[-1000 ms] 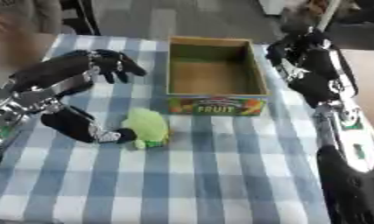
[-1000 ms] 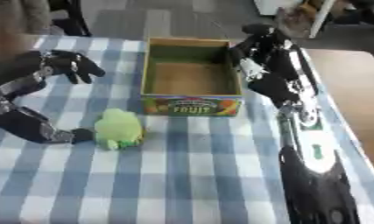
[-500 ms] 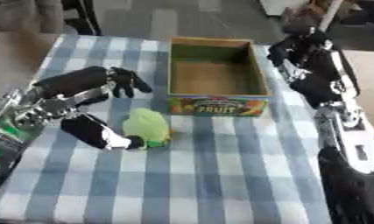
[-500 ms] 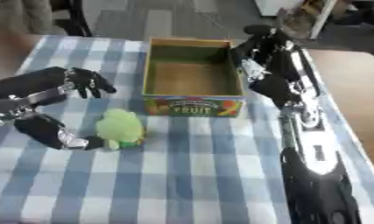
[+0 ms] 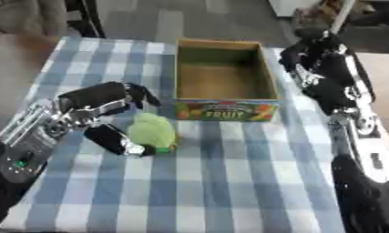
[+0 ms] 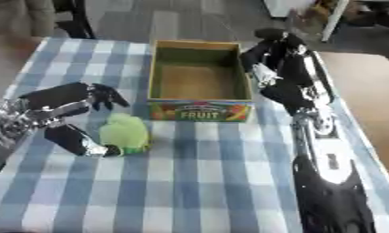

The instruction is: Pick up objects on the table and place them in the box.

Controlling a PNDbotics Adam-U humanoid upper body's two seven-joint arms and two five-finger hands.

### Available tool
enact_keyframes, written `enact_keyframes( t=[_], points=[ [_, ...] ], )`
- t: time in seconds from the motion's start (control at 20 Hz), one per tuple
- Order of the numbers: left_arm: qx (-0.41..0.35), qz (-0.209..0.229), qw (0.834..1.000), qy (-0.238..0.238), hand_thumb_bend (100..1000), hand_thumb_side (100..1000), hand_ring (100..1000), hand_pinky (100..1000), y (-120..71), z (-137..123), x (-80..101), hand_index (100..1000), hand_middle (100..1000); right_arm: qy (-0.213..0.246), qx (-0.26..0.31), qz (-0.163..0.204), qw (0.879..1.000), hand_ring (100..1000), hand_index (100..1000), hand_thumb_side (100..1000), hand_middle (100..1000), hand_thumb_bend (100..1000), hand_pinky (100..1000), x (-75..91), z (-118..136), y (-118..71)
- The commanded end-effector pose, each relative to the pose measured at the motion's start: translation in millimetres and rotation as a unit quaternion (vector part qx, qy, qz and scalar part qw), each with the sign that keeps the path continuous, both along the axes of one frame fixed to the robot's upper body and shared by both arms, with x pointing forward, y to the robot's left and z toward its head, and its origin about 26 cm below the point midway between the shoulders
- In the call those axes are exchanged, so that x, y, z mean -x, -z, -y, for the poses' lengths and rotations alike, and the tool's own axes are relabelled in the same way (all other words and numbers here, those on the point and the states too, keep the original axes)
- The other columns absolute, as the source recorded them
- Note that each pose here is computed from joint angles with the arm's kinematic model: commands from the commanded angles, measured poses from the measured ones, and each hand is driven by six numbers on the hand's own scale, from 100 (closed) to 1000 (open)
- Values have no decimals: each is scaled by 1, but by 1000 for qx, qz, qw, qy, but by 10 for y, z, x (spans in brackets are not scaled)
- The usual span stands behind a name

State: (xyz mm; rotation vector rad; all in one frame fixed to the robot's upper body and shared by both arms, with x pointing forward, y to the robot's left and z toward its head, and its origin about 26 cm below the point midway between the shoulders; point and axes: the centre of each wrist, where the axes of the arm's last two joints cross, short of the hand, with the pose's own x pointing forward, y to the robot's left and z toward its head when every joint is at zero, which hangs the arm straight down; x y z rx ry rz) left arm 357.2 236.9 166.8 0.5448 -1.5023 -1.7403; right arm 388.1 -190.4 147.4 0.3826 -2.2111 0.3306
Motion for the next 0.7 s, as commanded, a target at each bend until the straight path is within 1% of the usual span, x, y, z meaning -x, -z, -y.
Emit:
enact_keyframes(
  t=[0.05,0.1,0.15,0.3,0.35,0.45,0.7],
  points=[
    [-15,13,1000,-4,574,468,744,661,-23,-5,-72,881,790,-3,2,20,1000,597,710,100,471,340,592,11,-8,-119],
    [-18,13,1000,-5,567,460,744,661,-6,-2,-91,882,791,-3,2,19,1000,596,710,100,471,340,592,11,-11,-119],
    [-20,11,1000,-5,556,429,746,663,9,2,-110,882,792,-4,2,19,1000,596,710,100,471,340,592,11,-14,-118],
    [-28,7,1000,-3,561,412,752,670,37,15,-153,885,797,-5,2,20,1000,596,710,100,471,341,592,11,-24,-119],
    [-32,5,999,-1,561,378,754,674,42,18,-164,885,798,-5,2,20,1000,596,710,100,471,341,592,11,-26,-120],
    [-39,0,999,2,561,345,757,678,51,22,-183,885,800,-5,2,20,1000,596,710,100,471,341,592,9,-28,-122],
    [-50,-7,999,6,562,336,759,680,54,25,-222,885,802,-6,1,20,1000,596,710,100,471,342,592,8,-35,-122]
  ],
)
